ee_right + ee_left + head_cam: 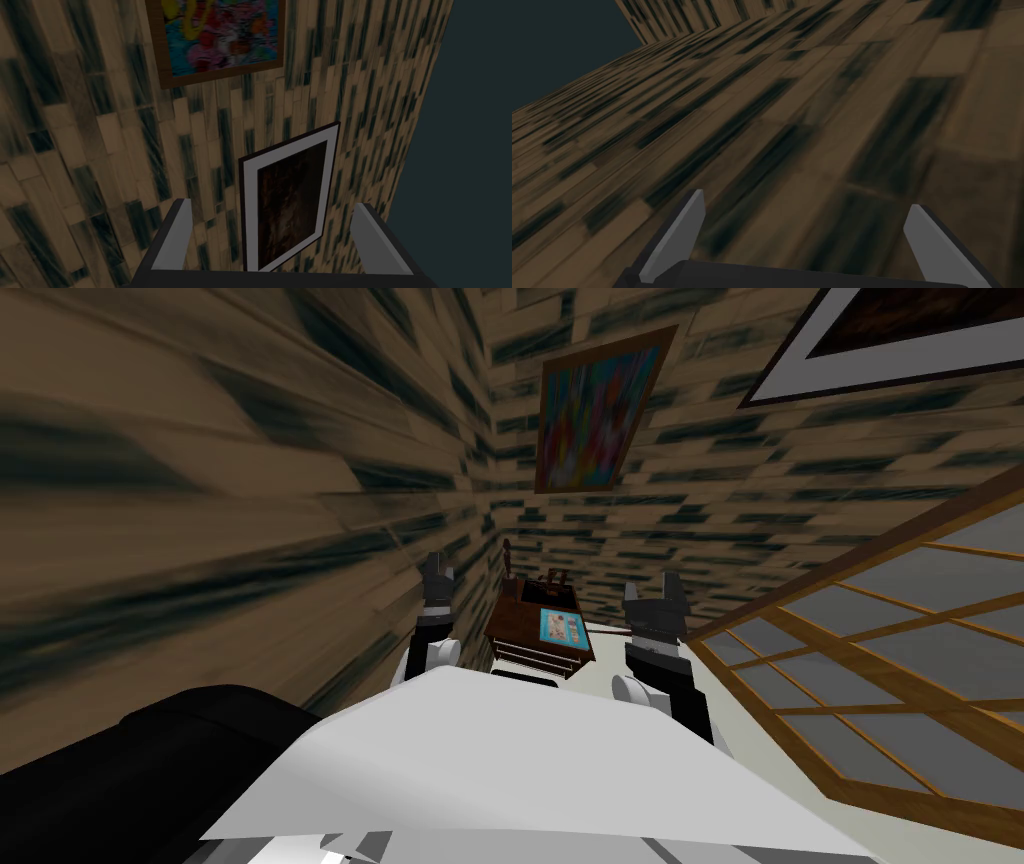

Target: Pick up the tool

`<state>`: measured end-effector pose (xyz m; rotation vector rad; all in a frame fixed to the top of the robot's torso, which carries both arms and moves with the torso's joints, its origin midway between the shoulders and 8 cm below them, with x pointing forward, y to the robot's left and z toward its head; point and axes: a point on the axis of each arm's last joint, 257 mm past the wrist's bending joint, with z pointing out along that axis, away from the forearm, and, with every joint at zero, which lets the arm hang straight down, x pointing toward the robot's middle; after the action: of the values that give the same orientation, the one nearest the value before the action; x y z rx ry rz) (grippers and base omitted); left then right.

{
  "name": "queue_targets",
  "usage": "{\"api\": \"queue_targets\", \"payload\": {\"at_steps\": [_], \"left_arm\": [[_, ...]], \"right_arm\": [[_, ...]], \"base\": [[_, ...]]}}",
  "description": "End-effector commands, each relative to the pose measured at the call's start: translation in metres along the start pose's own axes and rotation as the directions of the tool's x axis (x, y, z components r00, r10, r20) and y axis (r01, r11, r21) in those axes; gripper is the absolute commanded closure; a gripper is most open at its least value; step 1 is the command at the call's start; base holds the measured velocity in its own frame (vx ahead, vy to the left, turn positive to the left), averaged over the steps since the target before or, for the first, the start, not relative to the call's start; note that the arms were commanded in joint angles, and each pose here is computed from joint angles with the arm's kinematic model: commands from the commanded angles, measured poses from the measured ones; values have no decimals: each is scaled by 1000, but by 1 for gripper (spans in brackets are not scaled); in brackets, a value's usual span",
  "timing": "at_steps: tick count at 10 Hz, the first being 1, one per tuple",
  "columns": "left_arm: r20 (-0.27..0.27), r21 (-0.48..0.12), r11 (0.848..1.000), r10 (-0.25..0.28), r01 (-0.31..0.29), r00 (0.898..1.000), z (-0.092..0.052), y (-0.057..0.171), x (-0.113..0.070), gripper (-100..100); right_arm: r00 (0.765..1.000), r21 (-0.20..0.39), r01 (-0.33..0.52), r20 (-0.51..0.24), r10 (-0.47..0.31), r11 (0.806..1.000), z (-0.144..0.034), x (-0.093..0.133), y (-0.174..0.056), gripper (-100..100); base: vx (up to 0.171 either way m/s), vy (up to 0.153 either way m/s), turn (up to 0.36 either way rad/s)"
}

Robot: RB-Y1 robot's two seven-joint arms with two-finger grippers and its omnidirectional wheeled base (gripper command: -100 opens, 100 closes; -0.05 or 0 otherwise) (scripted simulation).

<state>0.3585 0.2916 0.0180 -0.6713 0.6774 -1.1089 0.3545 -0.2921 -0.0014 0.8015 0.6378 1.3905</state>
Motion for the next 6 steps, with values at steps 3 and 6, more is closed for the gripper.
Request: {"api": "queue_targets", "payload": {"at_steps": [3,6], "left_arm": [[-68,-49,999,14,-18,998,-1,30,11,-100],[-119,-107,994,20,-33,993,-2,65,17,-100]], "right_arm": [[1000,0,0,0,0,1000,0,0,0,0],[1000,0,0,0,0,1000,0,0,0,0]], "base": [[-3,-18,-93],[-3,-32,-120]]}}
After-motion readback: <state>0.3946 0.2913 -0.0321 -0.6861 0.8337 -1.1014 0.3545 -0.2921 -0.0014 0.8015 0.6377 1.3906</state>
